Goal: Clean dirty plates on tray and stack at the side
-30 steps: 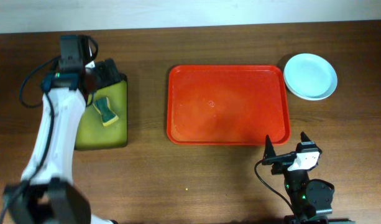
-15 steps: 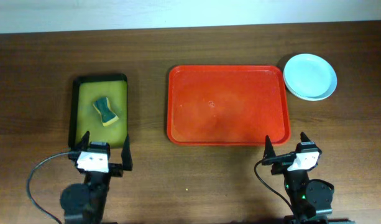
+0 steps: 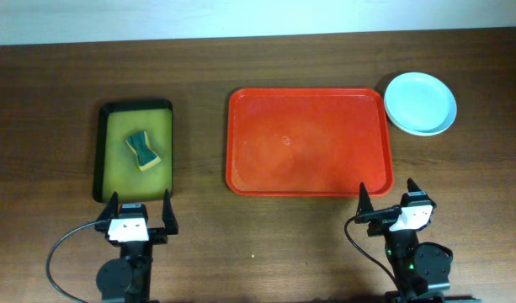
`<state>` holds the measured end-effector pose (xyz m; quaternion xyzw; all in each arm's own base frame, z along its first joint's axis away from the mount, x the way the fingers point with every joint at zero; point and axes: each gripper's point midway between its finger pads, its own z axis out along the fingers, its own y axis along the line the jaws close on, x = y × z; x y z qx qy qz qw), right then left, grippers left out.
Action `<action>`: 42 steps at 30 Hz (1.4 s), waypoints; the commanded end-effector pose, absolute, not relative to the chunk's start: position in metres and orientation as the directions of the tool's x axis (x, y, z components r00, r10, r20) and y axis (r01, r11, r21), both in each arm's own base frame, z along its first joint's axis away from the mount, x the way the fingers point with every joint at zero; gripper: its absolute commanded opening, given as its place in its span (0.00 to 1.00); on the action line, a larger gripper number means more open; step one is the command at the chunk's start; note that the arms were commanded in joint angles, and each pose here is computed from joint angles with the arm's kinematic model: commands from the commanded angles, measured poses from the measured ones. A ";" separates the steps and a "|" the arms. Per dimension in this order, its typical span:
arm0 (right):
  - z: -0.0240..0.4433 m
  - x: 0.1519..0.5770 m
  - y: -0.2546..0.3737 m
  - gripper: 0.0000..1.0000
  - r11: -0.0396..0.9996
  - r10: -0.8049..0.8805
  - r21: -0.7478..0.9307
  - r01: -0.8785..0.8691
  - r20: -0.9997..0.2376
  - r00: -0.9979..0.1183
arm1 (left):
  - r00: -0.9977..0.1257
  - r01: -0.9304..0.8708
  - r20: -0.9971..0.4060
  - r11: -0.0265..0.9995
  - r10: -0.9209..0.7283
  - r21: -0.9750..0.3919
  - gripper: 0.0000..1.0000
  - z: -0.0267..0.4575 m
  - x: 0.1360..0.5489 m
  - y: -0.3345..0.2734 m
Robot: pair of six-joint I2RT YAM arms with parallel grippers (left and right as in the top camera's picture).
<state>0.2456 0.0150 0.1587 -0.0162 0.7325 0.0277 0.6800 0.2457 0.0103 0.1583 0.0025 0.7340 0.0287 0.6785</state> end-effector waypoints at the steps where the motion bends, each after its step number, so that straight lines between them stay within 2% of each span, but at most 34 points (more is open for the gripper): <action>1: 0.156 0.246 0.016 0.99 0.998 0.010 0.015 -0.062 -0.997 -0.079 | -0.074 -0.079 -0.994 0.994 -0.086 -0.080 0.99 0.156 0.245 0.017; 3: 0.156 0.246 0.016 0.99 0.998 0.010 0.015 -0.062 -0.997 -0.079 | -0.074 -0.109 -0.996 0.993 -0.057 -0.048 0.99 0.156 0.245 0.022; 42: 0.156 0.246 0.016 0.99 0.998 0.010 0.015 -0.062 -0.997 -0.079 | -0.073 -0.092 -0.996 0.995 -0.053 -0.046 0.99 0.157 0.245 0.019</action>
